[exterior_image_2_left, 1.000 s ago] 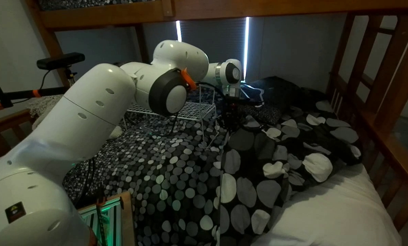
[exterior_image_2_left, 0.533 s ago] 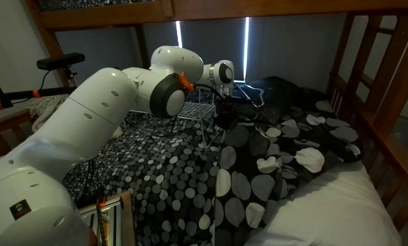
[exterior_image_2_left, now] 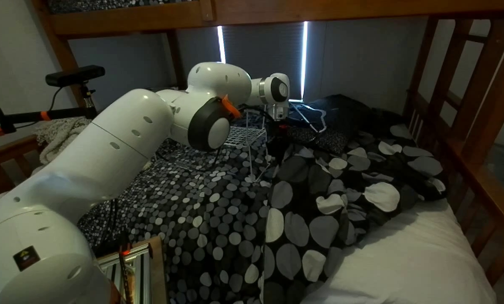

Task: Pick up the bottom right corner of the black comforter and unfold it diagonally, pick up the lint roller and put it on top of the black comforter

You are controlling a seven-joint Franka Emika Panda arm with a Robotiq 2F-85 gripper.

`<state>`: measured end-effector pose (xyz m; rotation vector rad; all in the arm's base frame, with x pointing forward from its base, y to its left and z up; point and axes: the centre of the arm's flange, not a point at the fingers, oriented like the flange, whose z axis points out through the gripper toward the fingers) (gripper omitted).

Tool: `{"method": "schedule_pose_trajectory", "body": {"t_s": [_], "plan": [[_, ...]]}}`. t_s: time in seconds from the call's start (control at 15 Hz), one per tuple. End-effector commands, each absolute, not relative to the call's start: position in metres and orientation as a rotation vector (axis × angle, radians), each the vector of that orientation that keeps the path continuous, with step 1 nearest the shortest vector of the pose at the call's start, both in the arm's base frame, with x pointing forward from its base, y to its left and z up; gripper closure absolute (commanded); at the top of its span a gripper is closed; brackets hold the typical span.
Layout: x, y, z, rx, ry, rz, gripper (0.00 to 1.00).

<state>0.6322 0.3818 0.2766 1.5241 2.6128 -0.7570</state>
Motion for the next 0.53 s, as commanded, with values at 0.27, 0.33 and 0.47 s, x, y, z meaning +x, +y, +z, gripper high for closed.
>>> {"method": "schedule_pose_trajectory", "body": {"t_s": [0.27, 0.33, 0.47], "plan": [[0.644, 0.391, 0.319, 1.512, 2.604, -0.623, 0.11], [0.645, 0.387, 0.327, 1.522, 2.588, -0.597, 0.02], [0.654, 0.371, 0.347, 1.545, 2.534, -0.519, 0.00]]}}
